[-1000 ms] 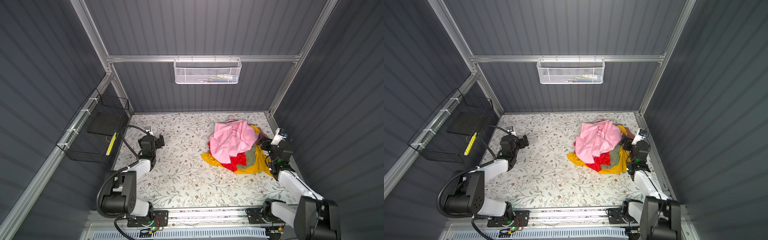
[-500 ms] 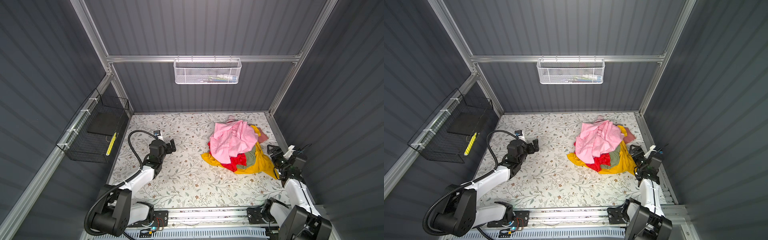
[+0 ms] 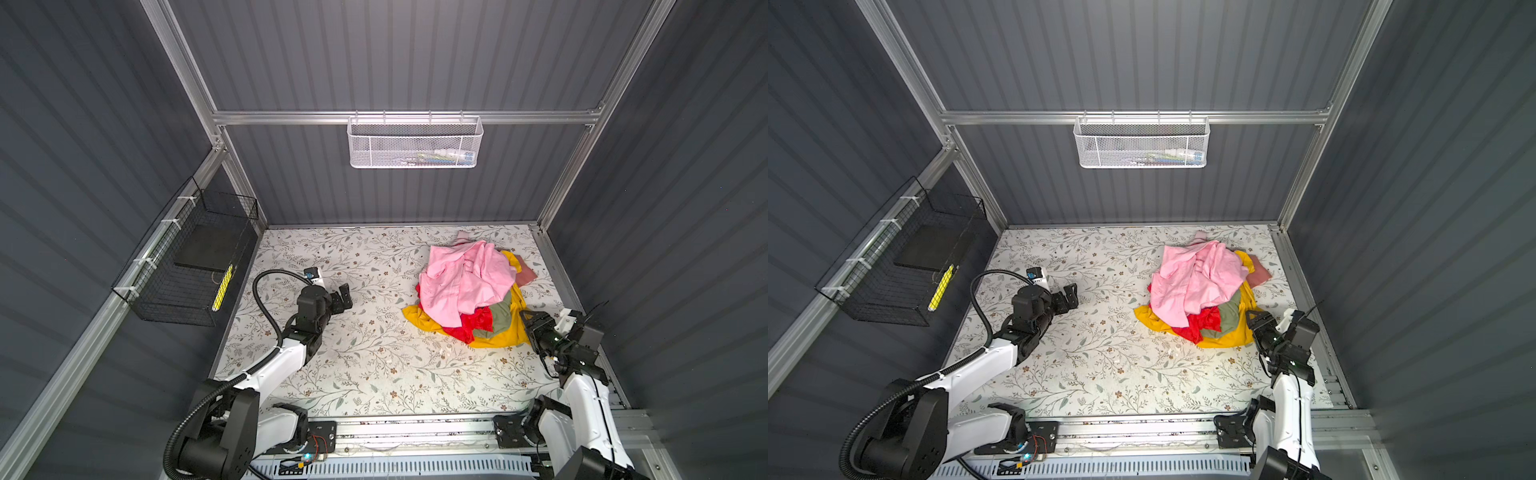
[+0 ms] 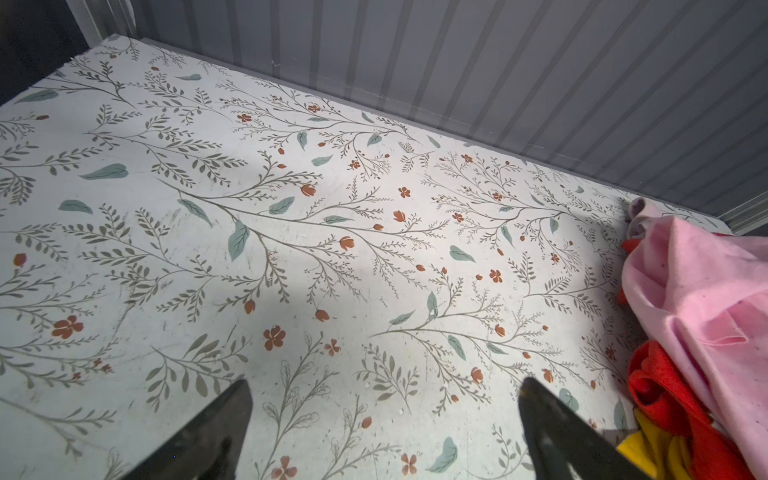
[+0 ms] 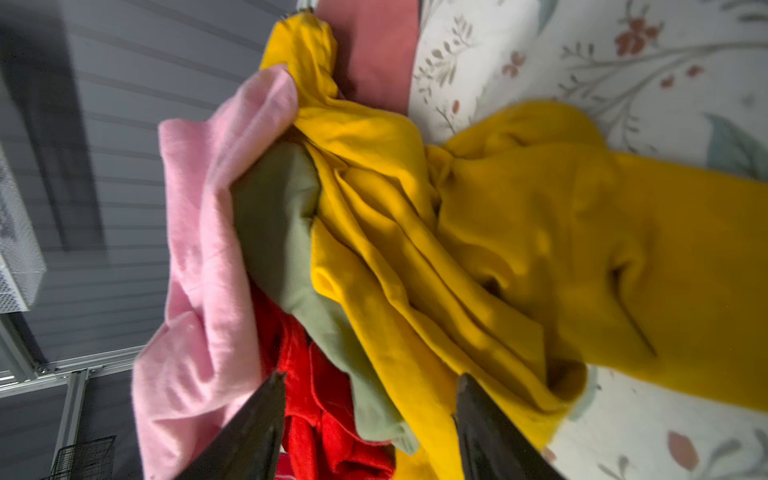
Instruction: Pick out a specific cloth from the pile
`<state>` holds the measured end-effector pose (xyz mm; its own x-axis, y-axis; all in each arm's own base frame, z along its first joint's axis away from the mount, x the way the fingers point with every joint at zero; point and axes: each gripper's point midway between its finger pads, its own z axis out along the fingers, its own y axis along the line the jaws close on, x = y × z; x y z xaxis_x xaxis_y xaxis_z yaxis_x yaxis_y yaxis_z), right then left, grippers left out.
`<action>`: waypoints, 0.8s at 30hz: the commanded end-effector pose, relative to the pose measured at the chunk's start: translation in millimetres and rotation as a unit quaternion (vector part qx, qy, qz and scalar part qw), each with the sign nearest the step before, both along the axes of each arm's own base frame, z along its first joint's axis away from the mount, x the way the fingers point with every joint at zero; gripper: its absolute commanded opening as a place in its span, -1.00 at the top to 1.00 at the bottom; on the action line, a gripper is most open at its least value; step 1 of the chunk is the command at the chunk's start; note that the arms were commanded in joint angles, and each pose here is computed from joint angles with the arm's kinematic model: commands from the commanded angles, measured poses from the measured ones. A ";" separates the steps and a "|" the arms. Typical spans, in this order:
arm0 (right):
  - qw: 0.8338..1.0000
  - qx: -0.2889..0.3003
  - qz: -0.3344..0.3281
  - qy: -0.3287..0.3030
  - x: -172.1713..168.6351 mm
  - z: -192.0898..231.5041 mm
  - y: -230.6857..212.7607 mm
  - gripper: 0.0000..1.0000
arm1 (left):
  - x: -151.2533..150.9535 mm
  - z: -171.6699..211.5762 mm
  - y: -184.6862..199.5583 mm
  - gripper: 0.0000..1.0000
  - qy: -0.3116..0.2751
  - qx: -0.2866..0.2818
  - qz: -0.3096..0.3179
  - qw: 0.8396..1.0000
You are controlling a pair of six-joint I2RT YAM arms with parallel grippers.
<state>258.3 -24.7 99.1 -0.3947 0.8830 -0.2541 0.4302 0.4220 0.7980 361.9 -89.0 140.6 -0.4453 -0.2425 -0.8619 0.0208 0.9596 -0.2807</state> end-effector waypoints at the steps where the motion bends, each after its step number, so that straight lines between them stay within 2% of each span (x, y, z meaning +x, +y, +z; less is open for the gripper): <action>1: 0.998 0.018 0.006 0.060 -14.7 -24.6 7.4 -0.28 | -7.0 -3.6 -2.8 -1.00 0.005 -0.012 -0.006 1.000; 9: 0.994 0.017 0.026 0.107 -9.5 -41.1 9.4 -0.27 | -11.8 0.2 0.2 -1.00 0.002 -0.014 0.000 1.000; 17: 0.992 0.002 -0.004 0.127 -4.7 -55.1 1.7 -0.21 | -16.2 -1.2 2.5 -1.00 0.007 -0.013 0.004 1.000; 21: 0.991 -0.017 0.009 0.132 3.1 -57.1 3.1 -0.08 | -15.9 -0.3 2.2 -1.00 0.006 -0.012 0.003 1.000; 24: 0.992 -0.015 0.012 0.122 12.0 -55.3 3.3 0.14 | -15.3 2.7 0.9 -1.00 0.003 -0.014 0.001 1.000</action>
